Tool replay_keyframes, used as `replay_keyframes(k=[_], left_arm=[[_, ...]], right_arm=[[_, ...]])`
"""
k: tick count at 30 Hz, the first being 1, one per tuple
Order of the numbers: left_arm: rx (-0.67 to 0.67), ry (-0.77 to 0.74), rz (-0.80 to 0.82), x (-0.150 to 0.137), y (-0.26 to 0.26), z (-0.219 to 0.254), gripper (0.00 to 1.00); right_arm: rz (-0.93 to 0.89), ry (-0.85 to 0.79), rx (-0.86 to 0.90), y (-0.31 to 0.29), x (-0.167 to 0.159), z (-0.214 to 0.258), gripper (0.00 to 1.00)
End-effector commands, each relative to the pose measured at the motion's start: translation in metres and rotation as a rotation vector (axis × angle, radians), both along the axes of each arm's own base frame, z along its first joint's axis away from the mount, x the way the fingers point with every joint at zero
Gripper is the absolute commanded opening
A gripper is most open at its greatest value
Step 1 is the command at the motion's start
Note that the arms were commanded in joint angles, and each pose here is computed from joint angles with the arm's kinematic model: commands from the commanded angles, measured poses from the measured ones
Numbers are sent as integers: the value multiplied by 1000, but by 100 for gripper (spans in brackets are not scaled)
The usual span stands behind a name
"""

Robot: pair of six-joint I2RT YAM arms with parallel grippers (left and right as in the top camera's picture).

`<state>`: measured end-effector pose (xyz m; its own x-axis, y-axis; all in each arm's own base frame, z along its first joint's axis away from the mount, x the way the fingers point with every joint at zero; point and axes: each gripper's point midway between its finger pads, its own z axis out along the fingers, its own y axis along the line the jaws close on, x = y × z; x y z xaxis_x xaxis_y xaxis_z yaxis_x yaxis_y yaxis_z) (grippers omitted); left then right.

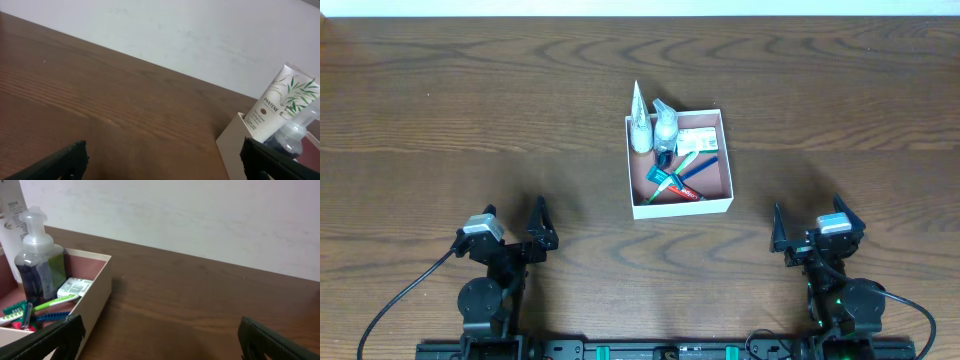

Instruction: Pack container

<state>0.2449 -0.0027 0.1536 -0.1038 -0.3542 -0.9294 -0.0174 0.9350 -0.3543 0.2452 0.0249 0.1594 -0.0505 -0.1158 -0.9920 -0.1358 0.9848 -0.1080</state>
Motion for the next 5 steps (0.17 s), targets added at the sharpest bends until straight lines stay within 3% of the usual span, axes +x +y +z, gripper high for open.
replay_keyframes(k=[1,5], left_arm=[[2,46,-14,-1,-2,-15,98],[2,46,-14,-1,-2,-15,98]], right_arm=[[-1,-3,-15,0,0,0,99],[-1,-3,-15,0,0,0,99]])
